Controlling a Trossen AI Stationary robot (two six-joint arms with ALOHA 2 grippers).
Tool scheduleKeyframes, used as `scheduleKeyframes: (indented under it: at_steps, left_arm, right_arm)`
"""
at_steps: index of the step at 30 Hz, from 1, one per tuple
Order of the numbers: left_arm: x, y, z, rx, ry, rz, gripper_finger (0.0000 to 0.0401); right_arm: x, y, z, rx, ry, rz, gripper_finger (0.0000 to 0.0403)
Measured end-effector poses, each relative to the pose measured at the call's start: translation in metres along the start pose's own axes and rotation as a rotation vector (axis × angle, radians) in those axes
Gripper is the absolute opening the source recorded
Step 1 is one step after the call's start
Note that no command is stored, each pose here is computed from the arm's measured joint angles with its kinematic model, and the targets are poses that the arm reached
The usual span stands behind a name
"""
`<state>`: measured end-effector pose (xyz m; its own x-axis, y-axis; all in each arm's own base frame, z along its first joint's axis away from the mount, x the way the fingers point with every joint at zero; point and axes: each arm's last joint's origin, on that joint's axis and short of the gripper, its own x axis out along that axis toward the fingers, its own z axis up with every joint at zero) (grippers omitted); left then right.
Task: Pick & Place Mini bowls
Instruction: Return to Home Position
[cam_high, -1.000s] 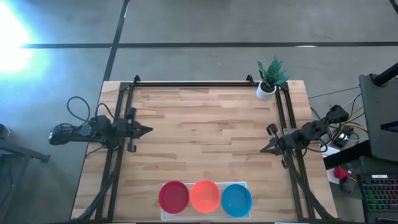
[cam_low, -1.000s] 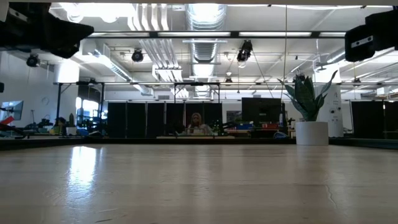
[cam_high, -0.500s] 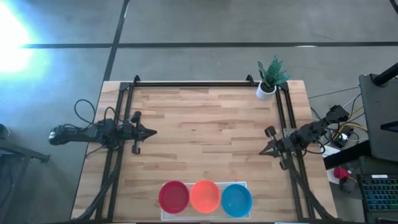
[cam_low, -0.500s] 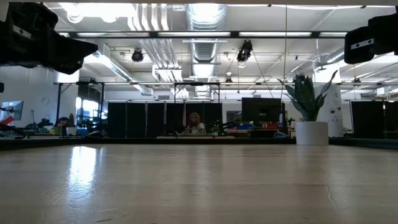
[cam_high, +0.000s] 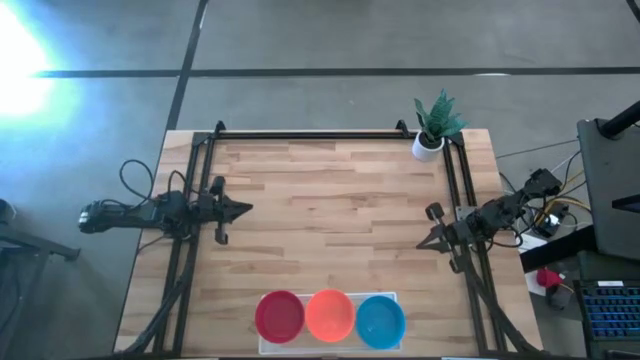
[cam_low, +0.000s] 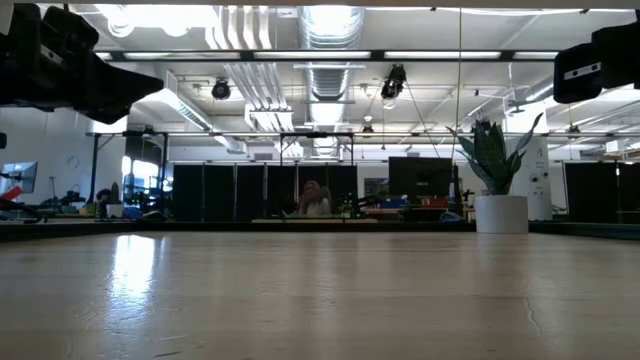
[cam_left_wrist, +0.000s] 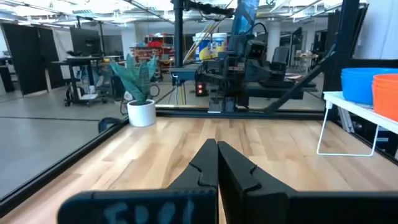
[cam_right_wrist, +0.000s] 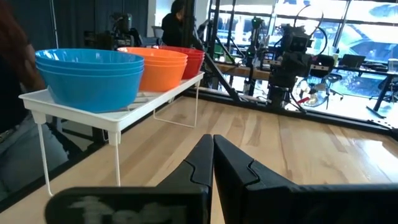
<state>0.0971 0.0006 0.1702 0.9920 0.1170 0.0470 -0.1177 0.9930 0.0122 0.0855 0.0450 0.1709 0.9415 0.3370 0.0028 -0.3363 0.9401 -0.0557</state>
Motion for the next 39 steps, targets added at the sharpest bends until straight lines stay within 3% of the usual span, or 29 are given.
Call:
scheduleKeyframes:
  at_steps: [7, 13, 39]
  left_arm:
    - [0.0001, 0.0000, -0.0004, -0.048, 0.003, 0.001, 0.0000]
    - [0.0002, 0.0000, -0.0006, -0.048, 0.005, 0.002, 0.0000]
    - [0.0000, 0.0001, -0.0003, -0.049, 0.008, 0.004, 0.0000]
  right_arm:
    - [0.0000, 0.0000, -0.0001, 0.015, 0.001, 0.000, 0.0008]
    - [0.0000, 0.0009, -0.0003, 0.136, 0.004, 0.030, 0.0008]
    - [0.0000, 0.0008, -0.0003, 0.127, 0.003, 0.026, 0.0008]
